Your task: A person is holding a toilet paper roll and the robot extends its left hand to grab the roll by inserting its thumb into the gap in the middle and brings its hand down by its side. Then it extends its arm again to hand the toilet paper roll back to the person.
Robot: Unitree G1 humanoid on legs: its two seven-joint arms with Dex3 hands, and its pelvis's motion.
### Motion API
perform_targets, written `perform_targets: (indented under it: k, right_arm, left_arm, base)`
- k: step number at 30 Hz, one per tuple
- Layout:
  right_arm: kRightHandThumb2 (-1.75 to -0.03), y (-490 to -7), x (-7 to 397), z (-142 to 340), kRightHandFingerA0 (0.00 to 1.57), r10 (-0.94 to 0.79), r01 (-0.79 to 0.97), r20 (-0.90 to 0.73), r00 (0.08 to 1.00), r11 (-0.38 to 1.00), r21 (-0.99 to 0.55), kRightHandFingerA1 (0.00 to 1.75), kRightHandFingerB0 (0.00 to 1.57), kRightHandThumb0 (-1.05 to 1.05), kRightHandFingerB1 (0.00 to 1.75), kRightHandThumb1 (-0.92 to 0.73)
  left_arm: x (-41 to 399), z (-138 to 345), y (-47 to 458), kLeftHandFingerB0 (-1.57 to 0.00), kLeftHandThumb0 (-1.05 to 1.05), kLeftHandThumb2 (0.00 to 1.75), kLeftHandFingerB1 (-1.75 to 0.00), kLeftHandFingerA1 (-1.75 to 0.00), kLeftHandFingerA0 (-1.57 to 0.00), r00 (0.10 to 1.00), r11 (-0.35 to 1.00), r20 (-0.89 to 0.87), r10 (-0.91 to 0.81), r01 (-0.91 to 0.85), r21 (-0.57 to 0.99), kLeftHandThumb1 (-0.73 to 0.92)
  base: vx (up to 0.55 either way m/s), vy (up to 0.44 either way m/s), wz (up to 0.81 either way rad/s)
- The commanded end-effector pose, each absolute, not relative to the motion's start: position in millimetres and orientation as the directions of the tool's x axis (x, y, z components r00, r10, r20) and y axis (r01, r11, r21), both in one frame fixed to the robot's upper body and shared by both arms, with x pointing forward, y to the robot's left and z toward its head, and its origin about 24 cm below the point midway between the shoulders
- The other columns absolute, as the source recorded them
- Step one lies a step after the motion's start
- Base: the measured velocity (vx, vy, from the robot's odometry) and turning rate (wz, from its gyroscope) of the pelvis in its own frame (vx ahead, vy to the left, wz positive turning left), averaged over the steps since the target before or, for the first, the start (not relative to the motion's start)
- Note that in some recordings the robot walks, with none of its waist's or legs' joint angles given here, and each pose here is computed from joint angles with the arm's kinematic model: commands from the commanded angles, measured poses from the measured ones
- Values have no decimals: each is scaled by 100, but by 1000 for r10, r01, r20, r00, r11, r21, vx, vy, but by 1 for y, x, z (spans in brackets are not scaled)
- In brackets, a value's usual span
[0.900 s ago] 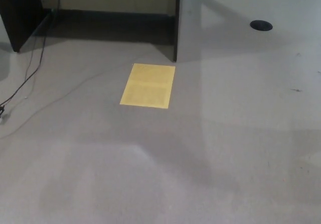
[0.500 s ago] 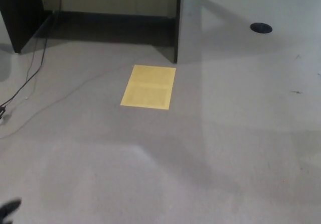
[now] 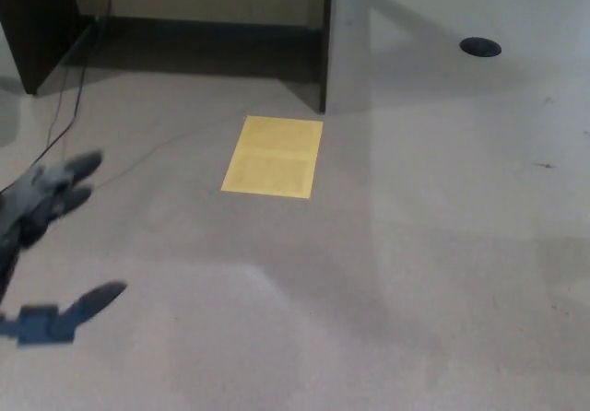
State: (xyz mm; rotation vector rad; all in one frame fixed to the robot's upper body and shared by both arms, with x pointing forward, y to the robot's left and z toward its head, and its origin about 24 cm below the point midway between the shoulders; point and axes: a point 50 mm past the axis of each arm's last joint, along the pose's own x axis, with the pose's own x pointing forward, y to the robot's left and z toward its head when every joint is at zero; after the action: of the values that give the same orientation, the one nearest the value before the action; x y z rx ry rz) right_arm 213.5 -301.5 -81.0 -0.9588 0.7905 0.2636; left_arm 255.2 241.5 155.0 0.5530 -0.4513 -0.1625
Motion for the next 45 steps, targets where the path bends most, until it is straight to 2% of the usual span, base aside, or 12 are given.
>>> perform_targets:
  k: [1, 3, 10, 11, 16, 25, 30, 32, 33, 34, 36, 45]
  right_arm:
    - [-62, -312, 213, -76, 73, -157, -526, -701, 696, 553, -646, 75, 33, -39, 33, -68]
    - [-62, -312, 213, -76, 74, -158, -534, -703, 694, 542, -649, 77, 33, -40, 33, -68]
    - [-62, -312, 215, -75, 76, -160, -533, -701, 695, 540, -651, 80, 34, -39, 33, -67]
    - [-62, -312, 215, -75, 76, -162, -534, -702, 693, 540, -651, 78, 33, -40, 33, -68]
    - [-62, -312, 216, -75, 76, -160, -534, -702, 694, 540, -650, 77, 34, -40, 33, -68]
    - [-60, -312, 218, -73, 76, -158, -524, -696, 701, 548, -652, 80, 34, -37, 33, -67]
    - [-60, -308, 214, -78, 78, -151, -529, -700, 698, 549, -647, 83, 35, -39, 33, -66]
    - [-60, -307, 213, -79, 78, -151, -539, -706, 692, 543, -644, 82, 35, -40, 33, -66]
    - [-62, -307, 213, -79, 77, -152, -540, -707, 691, 542, -644, 81, 35, -40, 33, -67]
    - [-61, -308, 213, -79, 74, -153, -543, -710, 688, 541, -643, 75, 34, -40, 33, -67]
    - [-61, -308, 213, -79, 73, -155, -544, -713, 683, 544, -639, 77, 34, -41, 33, -68]
    - [-62, -304, 208, -85, 77, -154, -557, -727, 669, 544, -628, 82, 34, -41, 33, -68]
  left_arm:
    - [264, 186, 221, -7, -22, 88, -49, -50, -9, 872, 821, 334, -359, 124, 557, 35]
    - [266, 194, 214, -12, -43, 63, -33, -38, -22, 859, 806, 344, -379, 124, 579, 41]
    - [276, 219, 180, -11, -53, 64, -34, -39, -21, 812, 785, 375, -447, 155, 600, 40]
    - [277, 220, 177, -6, -25, 85, -50, -50, -7, 809, 786, 378, -451, 159, 598, 28]
    - [281, 226, 163, -13, -44, 61, -32, -39, -20, 761, 779, 412, -501, 190, 597, 40]
    - [286, 230, 141, -6, -25, 85, -50, -50, -7, 725, 757, 419, -547, 214, 617, 28]
    - [286, 224, 132, -13, -48, 62, -32, -38, -18, 728, 749, 402, -555, 227, 622, 40]
    - [287, 220, 127, -1, -25, 84, -47, -49, -3, 716, 743, 400, -572, 246, 622, 30]
    - [287, 219, 125, -16, -39, 54, -27, -34, -19, 716, 743, 399, -573, 250, 621, 44]
    - [288, 217, 121, -5, -23, 84, -49, -50, -6, 711, 743, 398, -580, 261, 617, 28]
    - [288, 216, 116, -15, -40, 54, -27, -31, -18, 698, 735, 401, -593, 266, 623, 44]
    - [283, 215, 96, -5, -22, 83, -49, -50, -7, 678, 728, 393, -621, 314, 610, 27]
  base:
    - [0, 0, 0]
    - [0, 0, 0]
    - [0, 0, 0]
    - [0, 0, 0]
    - [0, 0, 0]
    - [0, 0, 0]
    - [0, 0, 0]
    - [0, 0, 0]
    - [0, 0, 0]
    - [0, 0, 0]
    - [0, 0, 0]
    - [0, 0, 0]
